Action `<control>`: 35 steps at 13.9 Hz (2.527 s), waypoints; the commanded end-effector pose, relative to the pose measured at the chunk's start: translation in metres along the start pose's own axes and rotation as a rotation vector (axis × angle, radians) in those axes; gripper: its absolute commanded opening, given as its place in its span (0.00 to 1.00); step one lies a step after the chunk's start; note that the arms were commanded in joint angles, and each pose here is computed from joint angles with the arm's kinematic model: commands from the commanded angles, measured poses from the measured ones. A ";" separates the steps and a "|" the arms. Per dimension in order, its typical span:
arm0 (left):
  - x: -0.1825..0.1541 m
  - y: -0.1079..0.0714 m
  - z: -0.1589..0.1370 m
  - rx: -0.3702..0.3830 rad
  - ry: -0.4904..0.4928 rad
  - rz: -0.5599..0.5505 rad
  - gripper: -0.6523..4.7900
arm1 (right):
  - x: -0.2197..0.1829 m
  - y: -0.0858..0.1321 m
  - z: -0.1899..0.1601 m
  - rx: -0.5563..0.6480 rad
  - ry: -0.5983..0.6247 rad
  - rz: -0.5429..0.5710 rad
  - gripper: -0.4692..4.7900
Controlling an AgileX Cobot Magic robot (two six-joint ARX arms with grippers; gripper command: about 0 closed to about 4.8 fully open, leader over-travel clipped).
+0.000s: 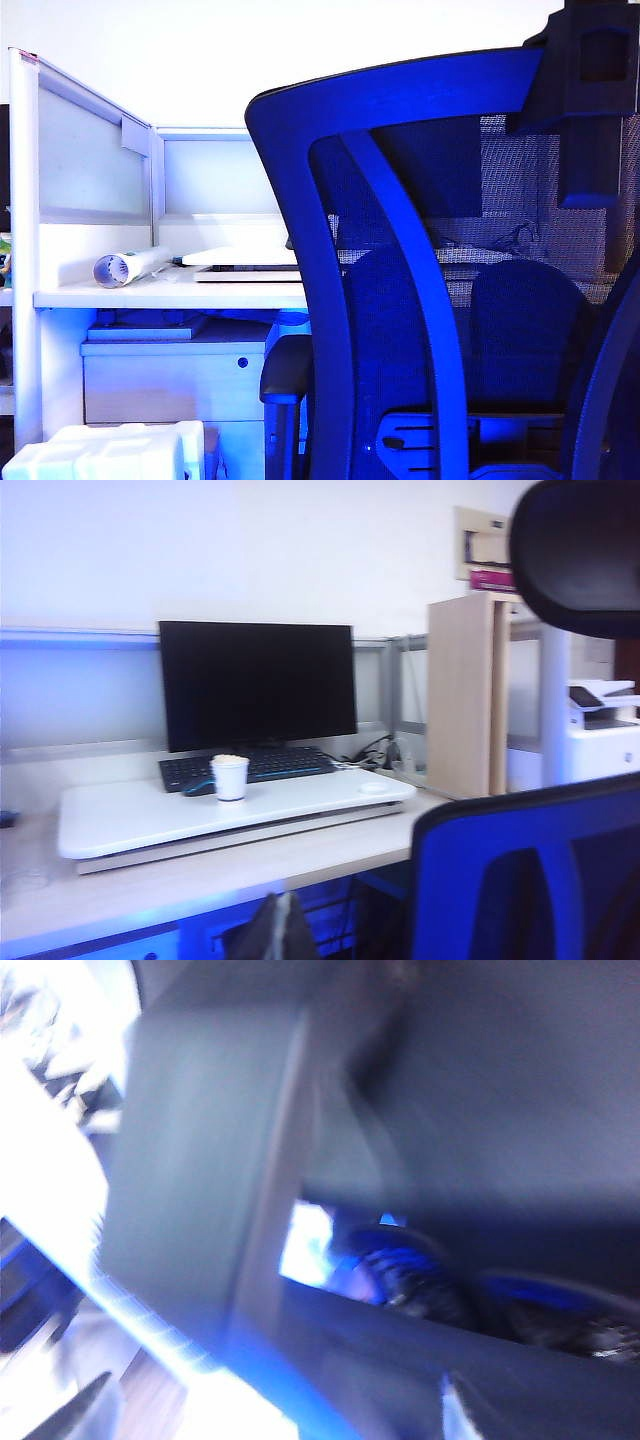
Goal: Pull out the black chair under the table.
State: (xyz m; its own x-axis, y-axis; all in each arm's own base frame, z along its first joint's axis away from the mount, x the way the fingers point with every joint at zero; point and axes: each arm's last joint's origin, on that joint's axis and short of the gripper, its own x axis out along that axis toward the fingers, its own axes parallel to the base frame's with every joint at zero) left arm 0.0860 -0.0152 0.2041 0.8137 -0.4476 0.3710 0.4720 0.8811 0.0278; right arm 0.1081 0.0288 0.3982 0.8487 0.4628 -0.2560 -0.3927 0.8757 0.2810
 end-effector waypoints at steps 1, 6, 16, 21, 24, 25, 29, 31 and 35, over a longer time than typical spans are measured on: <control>0.000 0.002 0.001 0.018 -0.018 0.066 0.11 | -0.040 -0.003 -0.046 -0.026 -0.192 -0.172 0.87; -0.002 0.008 -0.013 0.079 0.116 0.232 0.11 | -0.064 -0.011 -0.104 -0.043 -0.322 -0.245 0.74; -0.011 0.012 -0.043 0.085 0.441 0.366 0.11 | -0.011 -0.039 -0.151 -0.063 -0.250 -0.278 0.60; -0.014 0.014 -0.046 0.087 0.481 0.419 0.11 | 0.018 -0.059 -0.188 -0.066 -0.172 -0.393 0.58; -0.016 0.015 -0.049 0.094 0.515 0.477 0.11 | 0.022 -0.063 -0.199 -0.091 -0.157 -0.421 0.57; -0.016 0.015 -0.049 0.093 0.518 0.477 0.11 | 0.024 -0.066 -0.205 -0.097 -0.150 -0.430 0.52; -0.018 0.015 -0.053 0.153 0.579 0.476 0.11 | 0.037 -0.076 -0.228 -0.108 -0.081 -0.485 0.38; -0.019 0.016 -0.053 0.163 0.592 0.504 0.11 | 0.039 -0.079 -0.233 -0.108 -0.081 -0.512 0.09; -0.019 0.016 -0.053 0.175 0.590 0.504 0.11 | 0.035 -0.089 -0.231 -0.118 -0.093 -0.622 0.08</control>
State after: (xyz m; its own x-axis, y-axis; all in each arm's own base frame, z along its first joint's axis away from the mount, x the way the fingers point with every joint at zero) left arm 0.0961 -0.0014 0.1508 0.9873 0.0371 -0.1544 -0.0136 0.9885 0.1504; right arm 0.0905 -0.0003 0.1518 0.9544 -0.1482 -0.2590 0.1509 0.9885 -0.0093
